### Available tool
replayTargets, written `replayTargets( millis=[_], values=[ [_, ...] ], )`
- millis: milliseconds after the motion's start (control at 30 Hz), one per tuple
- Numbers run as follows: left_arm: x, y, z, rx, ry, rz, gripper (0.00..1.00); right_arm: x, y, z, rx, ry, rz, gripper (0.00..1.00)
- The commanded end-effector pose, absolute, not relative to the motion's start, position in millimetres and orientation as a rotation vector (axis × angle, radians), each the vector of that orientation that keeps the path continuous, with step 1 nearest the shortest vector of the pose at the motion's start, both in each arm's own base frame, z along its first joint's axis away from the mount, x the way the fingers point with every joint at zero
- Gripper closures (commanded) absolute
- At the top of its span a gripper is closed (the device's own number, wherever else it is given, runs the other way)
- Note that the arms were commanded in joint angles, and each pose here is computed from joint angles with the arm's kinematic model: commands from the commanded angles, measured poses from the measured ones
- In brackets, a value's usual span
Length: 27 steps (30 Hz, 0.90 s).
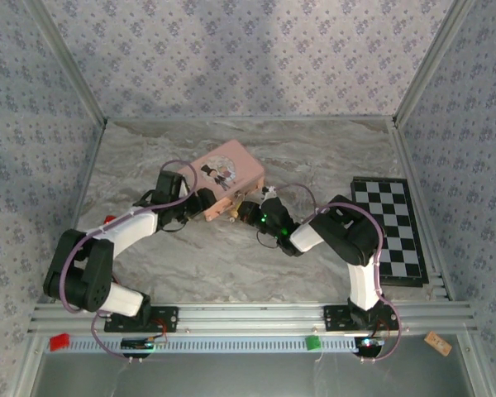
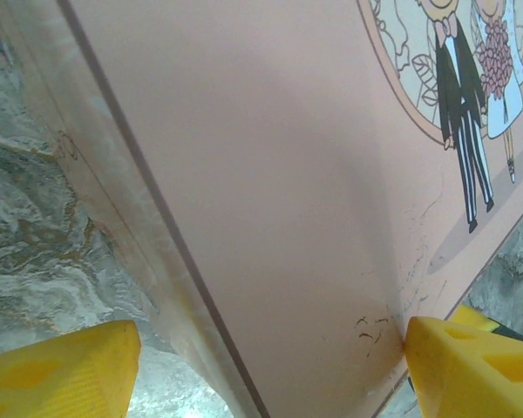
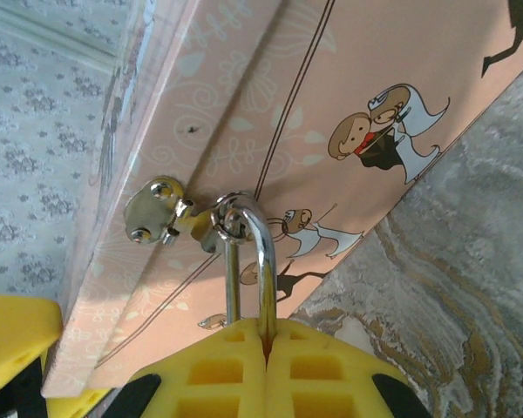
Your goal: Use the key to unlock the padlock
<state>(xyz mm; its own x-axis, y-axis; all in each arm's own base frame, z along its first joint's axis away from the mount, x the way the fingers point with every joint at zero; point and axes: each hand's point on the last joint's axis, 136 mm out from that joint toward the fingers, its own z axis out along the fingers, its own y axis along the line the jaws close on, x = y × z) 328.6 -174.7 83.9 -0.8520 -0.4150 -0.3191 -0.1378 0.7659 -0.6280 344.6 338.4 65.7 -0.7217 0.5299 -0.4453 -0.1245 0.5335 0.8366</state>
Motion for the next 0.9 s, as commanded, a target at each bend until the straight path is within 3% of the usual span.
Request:
replayTargets(
  millis=[0,367,667,867],
  values=[
    [336,-181,89,-0.411,2.498,-0.849,0.21,362,333,98,0.411,1.907,1.239,1.0],
    [337,-183,89,-0.406,2.503,-0.851,0.21,369,319,96,0.449,1.868,1.17,1.0],
    [339,-184,90,-0.4,2.503,-0.851,0.21,359,323,79,0.306,1.972,1.137,1.0],
    [339,-183,89,-0.4,2.505,-0.843,0.21,346,330,70,0.199,1.98,1.271,0.88]
  ],
)
